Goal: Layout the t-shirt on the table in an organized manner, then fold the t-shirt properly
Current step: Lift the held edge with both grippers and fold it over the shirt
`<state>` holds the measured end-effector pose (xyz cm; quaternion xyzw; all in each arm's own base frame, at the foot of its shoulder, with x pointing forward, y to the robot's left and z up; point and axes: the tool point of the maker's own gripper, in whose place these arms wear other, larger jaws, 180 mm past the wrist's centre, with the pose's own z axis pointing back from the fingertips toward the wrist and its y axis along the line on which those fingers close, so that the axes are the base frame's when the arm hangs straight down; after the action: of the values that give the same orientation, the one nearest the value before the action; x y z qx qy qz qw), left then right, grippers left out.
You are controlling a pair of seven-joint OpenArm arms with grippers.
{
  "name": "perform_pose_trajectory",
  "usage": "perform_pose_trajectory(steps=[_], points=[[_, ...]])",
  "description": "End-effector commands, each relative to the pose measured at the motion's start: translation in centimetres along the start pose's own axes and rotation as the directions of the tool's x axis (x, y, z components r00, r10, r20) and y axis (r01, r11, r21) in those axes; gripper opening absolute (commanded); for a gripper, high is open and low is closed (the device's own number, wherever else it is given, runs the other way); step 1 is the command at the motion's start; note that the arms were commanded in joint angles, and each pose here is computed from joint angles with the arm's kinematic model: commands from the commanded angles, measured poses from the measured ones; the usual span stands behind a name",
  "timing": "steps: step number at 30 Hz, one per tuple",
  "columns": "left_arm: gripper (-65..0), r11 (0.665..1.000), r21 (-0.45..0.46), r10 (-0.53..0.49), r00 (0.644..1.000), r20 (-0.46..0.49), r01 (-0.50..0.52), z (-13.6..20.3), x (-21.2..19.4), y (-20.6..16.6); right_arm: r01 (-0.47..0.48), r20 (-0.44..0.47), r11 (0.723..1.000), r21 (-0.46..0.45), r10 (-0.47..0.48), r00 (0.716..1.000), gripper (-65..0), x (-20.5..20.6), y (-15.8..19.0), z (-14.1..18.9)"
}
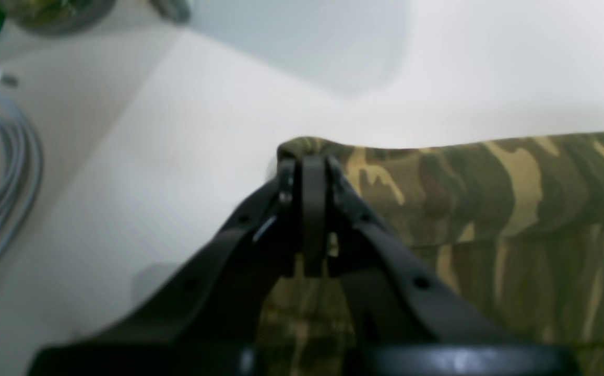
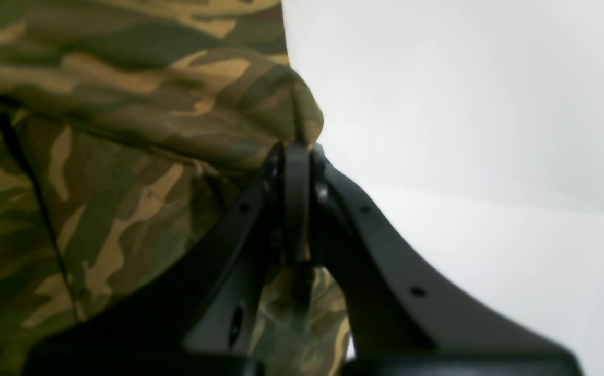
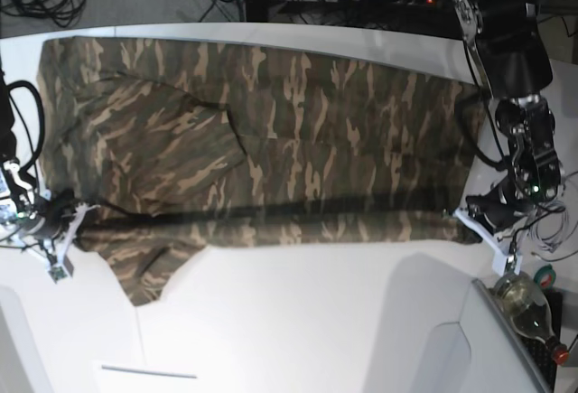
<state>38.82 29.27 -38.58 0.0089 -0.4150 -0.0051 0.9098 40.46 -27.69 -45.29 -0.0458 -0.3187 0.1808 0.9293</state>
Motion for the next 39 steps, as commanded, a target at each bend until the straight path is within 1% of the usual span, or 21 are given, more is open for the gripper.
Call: perform_pose_trajectory(steps=[1, 2, 4, 6, 8, 10, 16, 22, 26, 29, 33, 36, 39], points=[[-65.0, 1.000, 0.022, -0.016, 0.998, 0.067, 0.015, 0.7, 2.5, 1.1, -0.008, 0.035, 0.999, -0.049, 0.009, 0.999, -65.0, 1.3, -2.7, 1.1], [-65.0, 1.000, 0.025, -0.019, 0.998, 0.060, 0.017, 0.8, 2.1, 1.3, -0.013, 0.040, 0.999, -0.048, 0.015, 0.999, -65.0, 1.2, -2.7, 1.3], [-65.0, 0.999, 0.039, -0.032, 0.999, 0.044, 0.030, 1.1, 1.4, 2.1, 0.010, 0.053, 0.999, -0.050, -0.007, 0.999, -65.0, 0.9, -2.8, 1.8], [-65.0, 0.998, 0.044, -0.036, 0.999, 0.029, 0.035, 1.3, 0.6, 2.3, 0.053, 0.034, 0.996, -0.069, -0.051, 0.998, -65.0, 0.1, -3.8, 2.8], [-65.0, 0.998, 0.043, -0.039, 0.999, 0.021, 0.038, 1.3, 0.2, 2.4, 0.078, 0.021, 0.994, -0.073, -0.076, 0.997, -65.0, -0.3, -3.9, 3.5], [-65.0, 0.998, 0.042, -0.041, 0.999, 0.002, 0.041, 1.5, -0.9, 2.3, 0.091, 0.011, 0.993, -0.072, -0.091, 0.996, -65.0, -0.8, -3.6, 4.3], [-65.0, 0.996, 0.044, -0.071, 0.997, -0.007, 0.072, 2.5, -2.2, 2.0, 0.100, -0.040, 0.993, -0.059, -0.102, 0.994, -65.0, -2.8, -2.1, 5.9], [-65.0, 0.995, 0.044, -0.086, 0.996, -0.030, 0.087, 3.1, -3.6, 2.0, 0.093, -0.123, 0.995, -0.042, -0.098, 0.988, -65.0, -5.7, -0.8, 6.2], [-65.0, 0.993, 0.055, -0.100, 0.993, -0.057, 0.103, 3.6, -4.6, 2.8, 0.096, -0.180, 0.995, -0.036, -0.101, 0.979, -65.0, -7.8, -0.3, 6.3], [-65.0, 0.990, 0.068, -0.117, 0.989, -0.088, 0.123, 4.2, -5.7, 3.8, 0.121, -0.196, 0.991, -0.051, -0.129, 0.972, -65.0, -9.2, -0.7, 6.8], [-65.0, 0.990, 0.068, -0.119, 0.988, -0.100, 0.126, 4.3, -6.3, 3.9, 0.125, -0.220, 0.991, -0.053, -0.134, 0.966, -65.0, -10.5, -0.6, 7.0], [-65.0, 0.989, 0.067, -0.121, 0.986, -0.118, 0.129, 4.6, -7.3, 3.9, 0.130, -0.267, 0.990, -0.050, -0.138, 0.954, -65.0, -11.5, -0.3, 7.2], [-65.0, 0.990, 0.064, -0.120, 0.984, -0.129, 0.129, 4.7, -7.9, 3.9, 0.134, -0.274, 0.990, -0.046, -0.141, 0.951, -65.0, -11.6, -0.1, 7.2]])
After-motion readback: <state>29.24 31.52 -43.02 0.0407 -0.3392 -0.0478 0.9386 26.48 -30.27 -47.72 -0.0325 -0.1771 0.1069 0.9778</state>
